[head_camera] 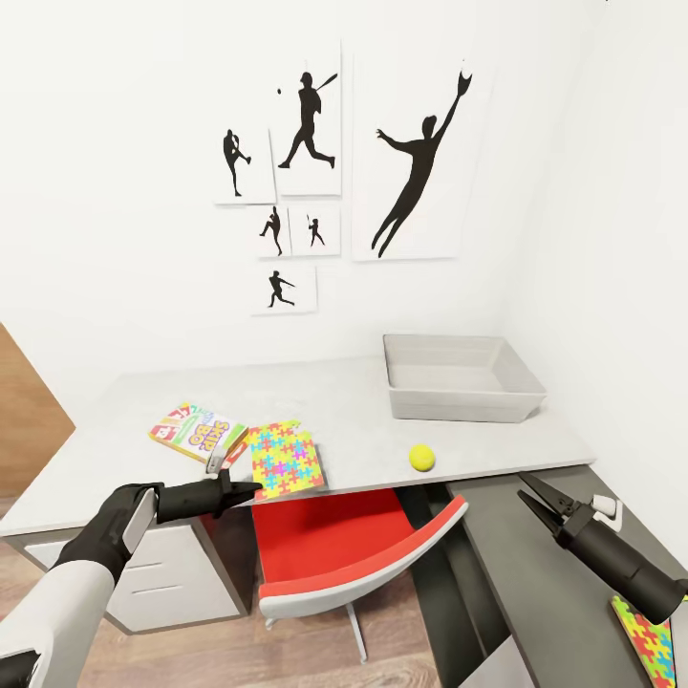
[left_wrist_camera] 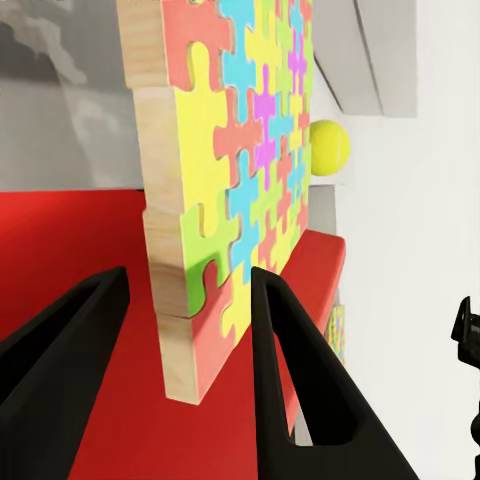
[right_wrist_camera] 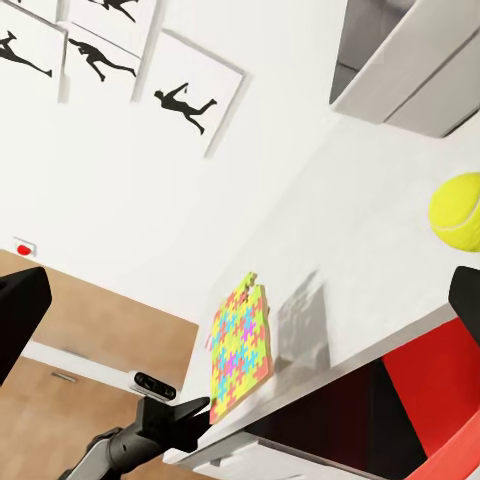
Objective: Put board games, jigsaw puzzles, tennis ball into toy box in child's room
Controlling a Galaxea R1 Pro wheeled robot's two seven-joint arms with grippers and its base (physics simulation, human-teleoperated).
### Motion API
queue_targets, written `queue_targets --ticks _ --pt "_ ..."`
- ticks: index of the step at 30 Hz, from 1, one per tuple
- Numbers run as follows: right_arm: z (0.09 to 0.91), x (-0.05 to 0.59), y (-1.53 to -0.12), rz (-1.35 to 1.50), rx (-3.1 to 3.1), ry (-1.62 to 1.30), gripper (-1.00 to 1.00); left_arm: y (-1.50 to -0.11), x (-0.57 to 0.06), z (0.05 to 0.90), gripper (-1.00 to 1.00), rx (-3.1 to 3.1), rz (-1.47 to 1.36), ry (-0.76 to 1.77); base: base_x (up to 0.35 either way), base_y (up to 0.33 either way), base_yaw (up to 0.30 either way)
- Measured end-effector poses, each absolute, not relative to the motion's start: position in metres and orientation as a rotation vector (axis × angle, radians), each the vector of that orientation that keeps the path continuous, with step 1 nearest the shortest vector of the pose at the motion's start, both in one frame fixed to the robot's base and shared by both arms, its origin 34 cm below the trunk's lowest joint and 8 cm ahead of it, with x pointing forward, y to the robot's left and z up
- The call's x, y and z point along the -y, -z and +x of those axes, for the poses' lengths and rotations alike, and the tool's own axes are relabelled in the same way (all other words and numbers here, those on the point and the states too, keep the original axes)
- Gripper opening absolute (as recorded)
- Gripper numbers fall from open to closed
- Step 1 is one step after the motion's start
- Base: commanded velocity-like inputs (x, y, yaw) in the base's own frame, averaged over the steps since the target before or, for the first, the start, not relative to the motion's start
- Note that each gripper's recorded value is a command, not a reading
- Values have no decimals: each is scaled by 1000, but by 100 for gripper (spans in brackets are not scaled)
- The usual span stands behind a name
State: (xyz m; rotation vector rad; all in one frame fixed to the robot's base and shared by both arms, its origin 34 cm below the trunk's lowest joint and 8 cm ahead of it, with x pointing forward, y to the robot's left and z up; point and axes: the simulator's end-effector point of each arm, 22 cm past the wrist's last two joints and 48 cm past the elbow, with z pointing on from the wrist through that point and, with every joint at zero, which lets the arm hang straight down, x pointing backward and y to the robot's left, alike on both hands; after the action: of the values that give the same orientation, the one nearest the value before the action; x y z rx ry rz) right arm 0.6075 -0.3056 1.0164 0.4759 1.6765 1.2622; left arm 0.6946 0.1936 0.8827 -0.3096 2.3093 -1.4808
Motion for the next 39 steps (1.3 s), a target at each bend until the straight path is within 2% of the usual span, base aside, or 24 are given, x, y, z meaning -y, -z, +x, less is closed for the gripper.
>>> queue_targets --ticks 27,39 --pt "608 292 -1013 490 -1652 -1278 100 -884 -197 696 -100 -2302 -305 1471 0 0 -2" --pt "607 292 -1018 480 -1641 -1281 100 -889 -197 697 -100 -2296 -298 1469 0 0 -146"
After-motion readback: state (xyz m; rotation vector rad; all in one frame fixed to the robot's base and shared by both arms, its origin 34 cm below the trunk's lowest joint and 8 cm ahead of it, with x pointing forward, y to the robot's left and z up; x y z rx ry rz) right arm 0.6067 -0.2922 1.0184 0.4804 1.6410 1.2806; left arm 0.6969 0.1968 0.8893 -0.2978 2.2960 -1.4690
